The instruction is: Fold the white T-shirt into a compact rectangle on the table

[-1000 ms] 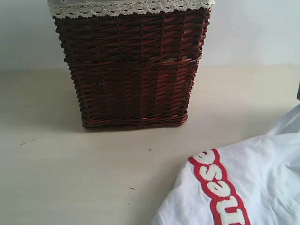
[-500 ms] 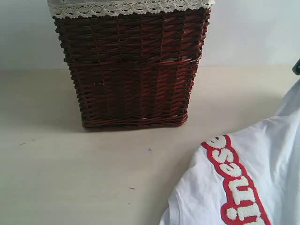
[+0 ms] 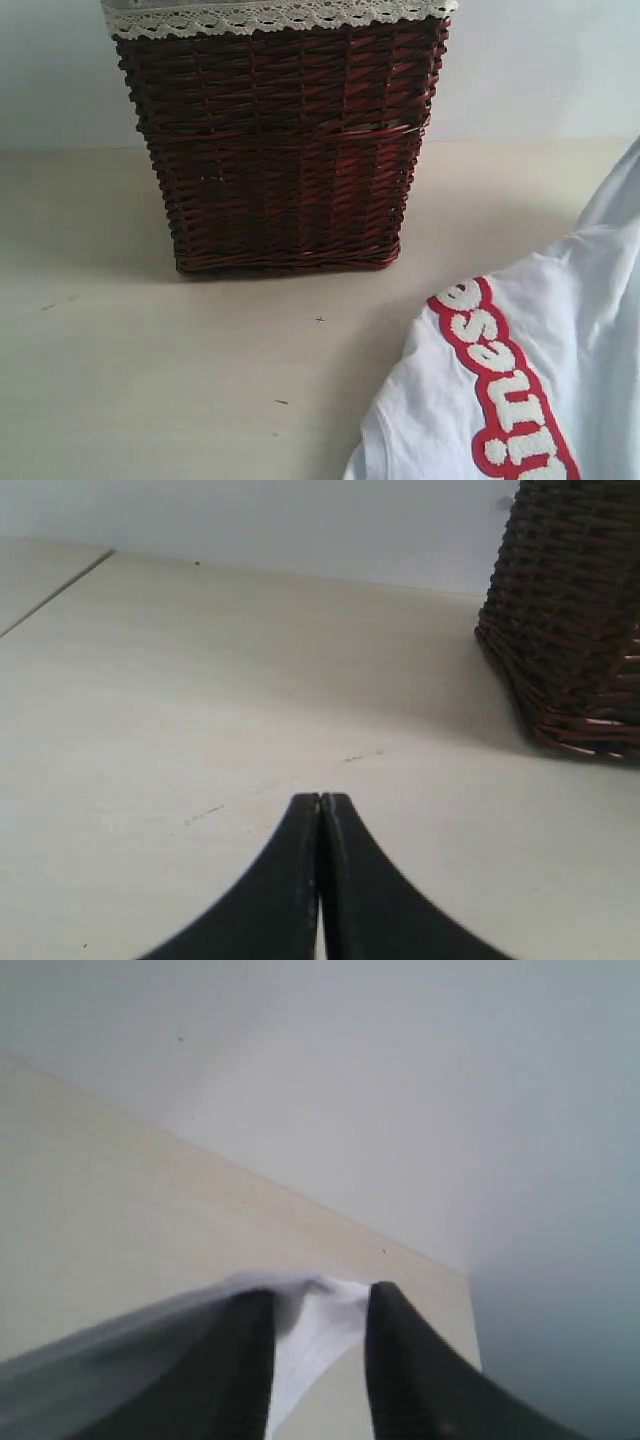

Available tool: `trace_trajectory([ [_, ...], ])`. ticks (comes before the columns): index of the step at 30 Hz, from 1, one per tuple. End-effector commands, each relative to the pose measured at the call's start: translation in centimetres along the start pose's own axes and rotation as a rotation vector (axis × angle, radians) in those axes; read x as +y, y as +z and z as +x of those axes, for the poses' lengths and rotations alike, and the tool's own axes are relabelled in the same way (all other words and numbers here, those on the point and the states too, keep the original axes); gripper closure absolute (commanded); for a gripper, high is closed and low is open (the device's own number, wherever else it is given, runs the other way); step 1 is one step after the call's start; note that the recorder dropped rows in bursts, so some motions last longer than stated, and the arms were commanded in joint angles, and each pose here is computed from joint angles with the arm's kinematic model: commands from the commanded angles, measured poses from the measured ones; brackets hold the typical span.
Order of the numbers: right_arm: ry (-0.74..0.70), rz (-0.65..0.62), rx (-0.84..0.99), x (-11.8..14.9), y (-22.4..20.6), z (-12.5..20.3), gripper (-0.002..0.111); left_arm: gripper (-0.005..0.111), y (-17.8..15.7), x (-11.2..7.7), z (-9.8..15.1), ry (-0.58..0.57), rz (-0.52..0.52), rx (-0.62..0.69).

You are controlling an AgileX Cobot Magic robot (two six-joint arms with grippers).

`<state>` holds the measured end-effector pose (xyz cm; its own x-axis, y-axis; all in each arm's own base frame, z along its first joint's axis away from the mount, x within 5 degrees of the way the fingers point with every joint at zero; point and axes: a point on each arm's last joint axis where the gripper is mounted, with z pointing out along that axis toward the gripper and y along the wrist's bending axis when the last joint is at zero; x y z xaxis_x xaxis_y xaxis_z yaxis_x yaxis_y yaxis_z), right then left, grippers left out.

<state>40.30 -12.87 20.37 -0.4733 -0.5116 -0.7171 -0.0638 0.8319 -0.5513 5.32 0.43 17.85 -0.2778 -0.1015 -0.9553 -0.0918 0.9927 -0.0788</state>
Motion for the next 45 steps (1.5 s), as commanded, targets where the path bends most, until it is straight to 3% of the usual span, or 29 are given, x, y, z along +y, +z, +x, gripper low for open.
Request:
trace_trajectory([
  [1,-0.231,-0.026,0.147,-1.8,-1.3,1.5,0.095,0.107,-0.1,0.0,-0.3,-0.002,0.005,-0.023],
  [3,-0.245,-0.013,0.16,-2.5,-1.4,2.1,0.083,0.107,-0.1,0.0,-0.3,-0.002,0.005,-0.023],
  [6,-0.232,0.011,0.086,-2.7,-1.3,1.4,0.047,0.107,-0.1,0.0,-0.3,-0.002,0.005,-0.023],
  [9,-0.041,0.064,-0.081,-3.3,-1.8,-0.5,0.038,0.107,-0.1,0.0,-0.3,-0.002,0.005,-0.023],
  [11,0.033,0.075,-0.044,-3.9,-2.9,-1.0,0.041,0.107,-0.1,0.0,-0.3,-0.002,0.005,-0.023],
  [13,0.025,0.069,0.11,-4.3,-4.0,-0.3,0.053,0.107,-0.1,0.0,-0.3,-0.002,0.005,-0.023],
  [15,-0.017,0.041,0.284,-4.1,-4.9,1.1,0.071,0.107,-0.1,0.0,-0.3,-0.002,0.005,-0.023],
  [16,-0.17,-0.055,0.48,-3.2,-5.4,3.6,0.096,0.107,-0.1,0.0,-0.3,-0.002,0.005,-0.023],
  [17,-0.246,-0.118,0.552,-2.5,-5.6,4.9,0.108,0.107,-0.1,0.0,-0.3,-0.002,0.005,-0.023],
  [19,-0.479,-0.457,0.785,1.0,-7.5,10.2,0.108,0.107,-0.1,0.0,-0.3,-0.002,0.005,-0.023],
  [21,-0.57,-0.65,0.841,3.4,-9.4,12.7,0.108,0.107,-0.1,0.0,-0.3,-0.002,0.005,-0.023],
  [24,-0.591,-0.775,0.891,5.7,-11.2,14.8,0.108,0.107,-0.1,0.0,-0.3,-0.002,0.005,-0.023],
  [26,-0.577,-0.934,1.034,6.9,-13.7,16.2,0.108,0.107,-0.1,0.0,-0.3,-0.002,0.005,-0.023],
  [28,-0.605,-1.065,1.121,7.2,-15.6,16.5,0.108,0.107,-0.1,0.0,-0.3,-0.002,0.005,-0.023],
  [30,-0.62,-1.097,1.159,7.0,-16.7,16.3,0.108,0.107,-0.1,0.0,-0.3,-0.002,0.005,-0.023],
  [33,-0.676,-0.983,1.095,6.0,-16.6,15.4,0.108,0.107,-0.1,0.0,-0.3,-0.002,0.005,-0.023],
  [35,-0.664,-0.796,1.018,4.9,-16.4,14.2,0.108,0.107,-0.1,0.0,-0.3,-0.002,0.005,-0.023],
  [39,-0.644,-0.565,0.88,3.1,-17.4,11.5,0.108,0.107,-0.1,0.0,-0.3,-0.002,0.005,-0.023],
  [41,-0.678,-0.47,0.678,2.6,-18.4,8.8,0.108,0.107,-0.1,0.0,-0.3,-0.002,0.005,-0.023],
  [42,-0.693,-0.479,0.597,3.0,-18.7,7.9,0.108,0.107,-0.1,0.0,-0.3,-0.002,0.005,-0.023],
  [44,-0.673,-0.624,0.349,5.7,-19.3,5.3,0.108,0.107,-0.1,0.0,-0.3,-0.002,0.005,-0.023],
  [45,-0.56,-0.806,0.163,8.9,-19.7,3.7,0.108,0.107,-0.1,0.0,-0.3,-0.002,0.005,-0.023],
])
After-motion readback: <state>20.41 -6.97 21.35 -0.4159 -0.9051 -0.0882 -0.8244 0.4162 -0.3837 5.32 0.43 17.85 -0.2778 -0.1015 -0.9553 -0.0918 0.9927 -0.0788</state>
